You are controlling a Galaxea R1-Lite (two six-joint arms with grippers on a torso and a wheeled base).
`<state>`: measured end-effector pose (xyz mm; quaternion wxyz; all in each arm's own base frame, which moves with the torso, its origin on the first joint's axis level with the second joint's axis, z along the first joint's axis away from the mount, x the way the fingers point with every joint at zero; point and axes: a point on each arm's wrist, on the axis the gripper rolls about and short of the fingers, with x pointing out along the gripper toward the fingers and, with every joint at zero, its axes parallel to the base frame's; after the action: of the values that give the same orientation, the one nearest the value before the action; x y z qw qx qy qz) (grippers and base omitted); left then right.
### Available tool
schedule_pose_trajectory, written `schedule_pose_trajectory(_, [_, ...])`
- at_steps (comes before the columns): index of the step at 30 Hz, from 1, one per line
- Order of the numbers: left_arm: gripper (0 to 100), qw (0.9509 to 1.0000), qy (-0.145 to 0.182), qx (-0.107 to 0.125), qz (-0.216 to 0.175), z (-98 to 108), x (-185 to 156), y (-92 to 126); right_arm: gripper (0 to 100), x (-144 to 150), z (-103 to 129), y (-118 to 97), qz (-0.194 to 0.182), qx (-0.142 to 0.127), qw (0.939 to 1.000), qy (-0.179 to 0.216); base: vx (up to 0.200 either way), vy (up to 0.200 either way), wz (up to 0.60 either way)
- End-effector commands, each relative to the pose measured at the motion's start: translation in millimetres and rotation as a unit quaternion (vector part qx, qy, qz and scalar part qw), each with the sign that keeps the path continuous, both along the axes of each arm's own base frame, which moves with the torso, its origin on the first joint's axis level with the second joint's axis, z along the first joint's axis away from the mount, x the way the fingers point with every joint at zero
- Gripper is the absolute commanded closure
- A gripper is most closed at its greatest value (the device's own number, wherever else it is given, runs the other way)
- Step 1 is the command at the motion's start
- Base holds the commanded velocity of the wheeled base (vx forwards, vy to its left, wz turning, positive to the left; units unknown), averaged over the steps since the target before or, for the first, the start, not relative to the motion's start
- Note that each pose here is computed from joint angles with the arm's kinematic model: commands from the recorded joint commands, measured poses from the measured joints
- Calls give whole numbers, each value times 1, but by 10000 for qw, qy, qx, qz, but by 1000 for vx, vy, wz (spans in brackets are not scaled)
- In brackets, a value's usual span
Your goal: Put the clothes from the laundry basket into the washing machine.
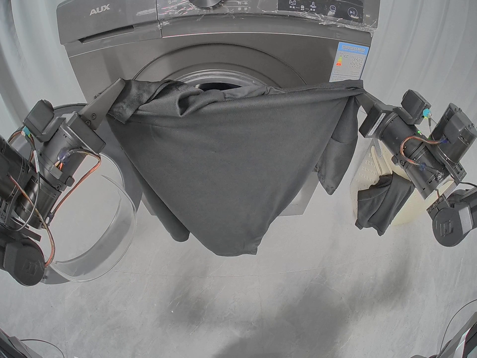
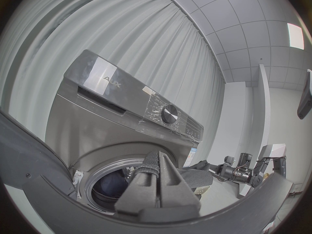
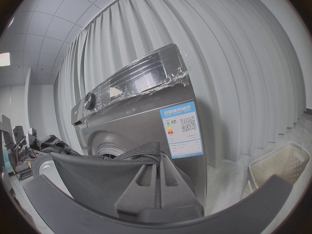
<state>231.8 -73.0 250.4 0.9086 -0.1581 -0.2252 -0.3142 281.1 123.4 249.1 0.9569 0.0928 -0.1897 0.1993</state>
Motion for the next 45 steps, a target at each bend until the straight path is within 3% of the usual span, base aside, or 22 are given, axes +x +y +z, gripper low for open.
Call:
schedule_pose_trajectory(1, [100, 10000, -16, -4, 68, 1, 1, 3, 100, 0, 6, -6, -93, 43, 9999, -95, 0, 0, 0])
schedule_pose_trajectory(8, [100, 9994, -21, -7, 334, 1, 3, 16, 100, 2, 14, -6, -120, 109, 9996, -225, 0, 0, 0])
schedule_pose_trajectory(36, [100, 9996, -39, 7, 277, 1, 2, 13, 100, 1, 14, -2, -44, 108, 9997, -226, 0, 0, 0])
schedule_pose_trajectory(45, [100, 9996, 110, 77, 238, -7, 2, 11, 100, 0, 5, 4, 68, 70, 9999, -67, 0, 0, 0])
